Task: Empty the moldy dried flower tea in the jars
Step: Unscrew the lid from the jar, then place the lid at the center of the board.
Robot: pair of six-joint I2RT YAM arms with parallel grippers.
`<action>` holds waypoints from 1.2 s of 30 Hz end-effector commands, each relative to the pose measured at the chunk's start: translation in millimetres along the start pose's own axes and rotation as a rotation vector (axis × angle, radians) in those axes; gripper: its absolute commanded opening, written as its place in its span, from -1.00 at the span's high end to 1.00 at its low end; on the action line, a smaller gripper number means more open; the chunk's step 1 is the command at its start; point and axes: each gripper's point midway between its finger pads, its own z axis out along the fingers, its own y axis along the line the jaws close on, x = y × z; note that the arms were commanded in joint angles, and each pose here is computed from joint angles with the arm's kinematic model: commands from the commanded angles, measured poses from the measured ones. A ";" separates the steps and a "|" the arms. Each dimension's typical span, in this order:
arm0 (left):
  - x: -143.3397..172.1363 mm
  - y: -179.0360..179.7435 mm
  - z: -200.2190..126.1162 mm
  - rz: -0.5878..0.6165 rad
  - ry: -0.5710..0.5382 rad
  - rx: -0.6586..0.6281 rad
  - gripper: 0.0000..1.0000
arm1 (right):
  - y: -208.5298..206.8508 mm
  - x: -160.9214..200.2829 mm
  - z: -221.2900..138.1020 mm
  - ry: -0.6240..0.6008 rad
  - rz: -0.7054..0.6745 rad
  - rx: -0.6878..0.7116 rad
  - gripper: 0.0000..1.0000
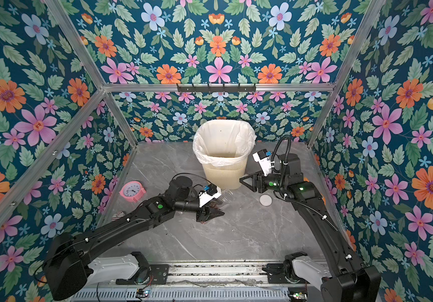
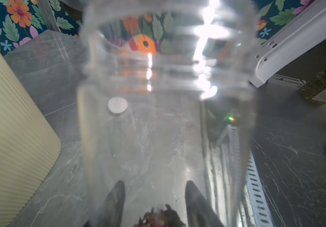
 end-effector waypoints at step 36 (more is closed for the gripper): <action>-30.7 46.2 -24.9 -0.053 -0.165 -0.196 0.59 | -114.3 197.3 79.1 0.249 0.218 0.639 -0.40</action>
